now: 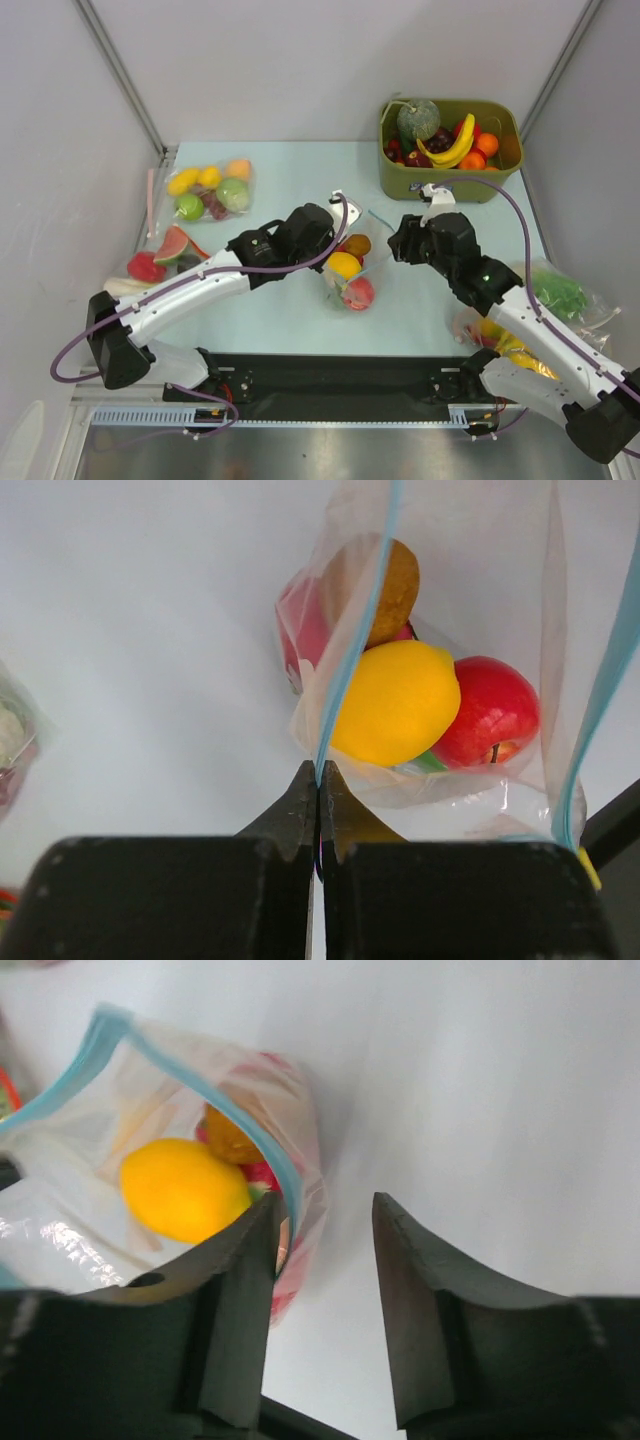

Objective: Open the zip-top bag and remove the fake food

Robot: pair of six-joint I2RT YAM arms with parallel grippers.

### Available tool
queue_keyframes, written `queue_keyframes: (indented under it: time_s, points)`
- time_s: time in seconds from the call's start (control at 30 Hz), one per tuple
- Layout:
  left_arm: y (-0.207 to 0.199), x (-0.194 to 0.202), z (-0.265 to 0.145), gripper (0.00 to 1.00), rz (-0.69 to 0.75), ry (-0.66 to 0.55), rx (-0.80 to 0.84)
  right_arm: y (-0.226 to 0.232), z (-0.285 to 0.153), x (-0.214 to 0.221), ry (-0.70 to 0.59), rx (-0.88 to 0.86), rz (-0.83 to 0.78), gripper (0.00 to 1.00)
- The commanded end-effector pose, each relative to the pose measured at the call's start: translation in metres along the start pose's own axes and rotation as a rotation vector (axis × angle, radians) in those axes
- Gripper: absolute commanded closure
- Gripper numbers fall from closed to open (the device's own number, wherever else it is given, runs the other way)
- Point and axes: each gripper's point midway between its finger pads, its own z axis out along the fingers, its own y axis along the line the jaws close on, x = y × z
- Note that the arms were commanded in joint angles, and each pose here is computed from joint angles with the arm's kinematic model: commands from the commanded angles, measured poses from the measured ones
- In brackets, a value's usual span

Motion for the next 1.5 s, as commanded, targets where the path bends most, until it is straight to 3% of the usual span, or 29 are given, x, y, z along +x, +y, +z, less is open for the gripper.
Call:
queue_keyframes:
  time_s: [0.0, 0.03, 0.13, 0.33, 0.47, 0.63, 1.03, 1.2, 1.47]
  points:
    - [-0.003, -0.015, -0.007, 1.00, -0.017, -0.074, 0.039, 0.041, -0.033, -0.055, -0.157, -0.152, -0.105, 0.47]
    - [-0.004, -0.016, -0.007, 0.99, -0.020, -0.083, 0.045, 0.058, -0.040, -0.058, -0.167, -0.210, -0.137, 0.40]
    - [-0.005, -0.015, -0.006, 1.00, -0.056, -0.087, 0.061, 0.091, -0.058, -0.071, -0.216, -0.332, -0.219, 0.35]
    - [-0.002, -0.015, -0.006, 1.00, -0.076, -0.097, 0.062, 0.133, -0.063, -0.063, -0.211, -0.536, -0.330, 0.34]
    - [0.005, -0.015, -0.008, 1.00, -0.103, -0.111, 0.051, 0.136, -0.034, -0.037, -0.122, -0.537, -0.362, 0.37]
    - [0.011, -0.013, -0.008, 1.00, -0.115, -0.114, 0.051, 0.141, -0.012, -0.022, -0.113, -0.562, -0.398, 0.37]
    - [0.008, -0.010, -0.006, 1.00, -0.135, -0.110, 0.096, 0.133, 0.043, 0.022, -0.006, -0.518, -0.483, 0.31]
    - [0.009, -0.003, 0.000, 1.00, -0.147, -0.092, 0.096, 0.128, 0.052, 0.033, -0.023, -0.515, -0.490, 0.28]
    - [0.007, -0.003, 0.003, 1.00, -0.165, -0.086, 0.125, 0.122, 0.065, 0.068, 0.063, -0.555, -0.504, 0.25]
